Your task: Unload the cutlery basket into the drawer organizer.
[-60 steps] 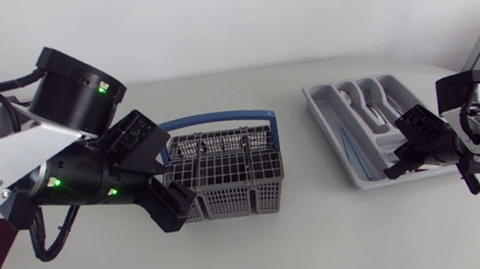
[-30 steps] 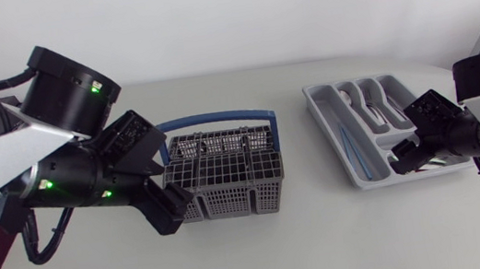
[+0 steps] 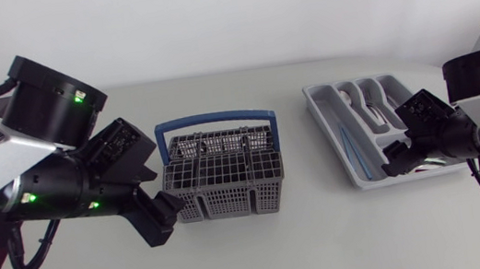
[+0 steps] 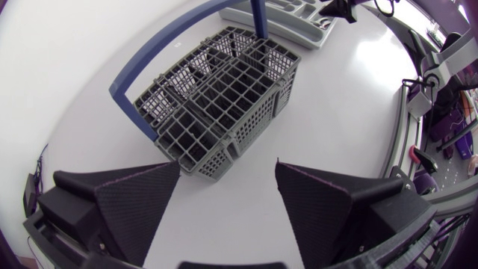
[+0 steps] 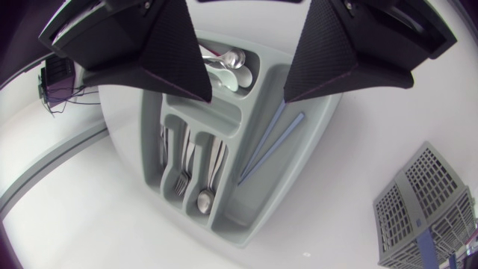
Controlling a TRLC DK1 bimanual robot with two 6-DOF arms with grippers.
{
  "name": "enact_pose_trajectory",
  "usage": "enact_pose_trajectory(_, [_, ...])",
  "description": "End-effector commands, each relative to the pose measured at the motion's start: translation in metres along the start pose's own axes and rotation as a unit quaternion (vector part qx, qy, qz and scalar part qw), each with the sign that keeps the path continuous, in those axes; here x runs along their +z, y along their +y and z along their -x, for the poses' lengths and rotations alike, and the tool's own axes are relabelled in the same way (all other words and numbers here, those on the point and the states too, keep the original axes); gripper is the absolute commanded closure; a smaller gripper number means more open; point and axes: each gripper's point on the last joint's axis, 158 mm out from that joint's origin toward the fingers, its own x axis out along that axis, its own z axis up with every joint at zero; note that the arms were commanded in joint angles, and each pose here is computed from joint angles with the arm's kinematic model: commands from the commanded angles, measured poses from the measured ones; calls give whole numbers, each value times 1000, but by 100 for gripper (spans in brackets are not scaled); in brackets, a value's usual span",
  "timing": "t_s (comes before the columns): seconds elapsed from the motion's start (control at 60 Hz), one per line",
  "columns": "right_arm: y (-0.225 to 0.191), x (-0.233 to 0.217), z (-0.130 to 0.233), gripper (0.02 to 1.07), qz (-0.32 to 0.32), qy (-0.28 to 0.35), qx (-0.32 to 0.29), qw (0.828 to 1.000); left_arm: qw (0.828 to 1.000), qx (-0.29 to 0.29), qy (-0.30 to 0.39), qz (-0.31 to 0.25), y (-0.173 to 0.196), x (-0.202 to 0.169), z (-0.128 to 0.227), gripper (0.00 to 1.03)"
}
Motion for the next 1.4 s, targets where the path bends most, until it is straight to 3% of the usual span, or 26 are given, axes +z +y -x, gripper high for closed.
enact_pose_trajectory(0.0, [0, -21, -19, 65, -24, 39, 12, 999, 1000, 1, 11, -4, 0, -11, -1, 6])
enact_pose_trajectory(0.183, [-12, -35, -39, 102, -49, 59, 18, 997, 1000, 1, 11, -5, 0, -14, 0, 6])
enact_pose_trajectory(0.633, [-36, -60, -76, 102, -74, 86, 15, 993, 1000, 3, 9, -11, 2, -13, 2, 6])
enact_pose_trajectory(0.9, [-37, -75, -74, 102, -71, 101, 18, 992, 1000, 6, 11, -15, 5, -15, 2, 6])
enact_pose_trajectory(1.1, [-41, -32, -30, 102, -71, 35, -2, 997, 1000, 9, 13, -13, 8, -17, 1, 6])
enact_pose_trajectory(1.383, [39, 33, 27, 102, -35, -47, 85, 995, 1000, 23, 11, -5, 20, -22, 7, 5])
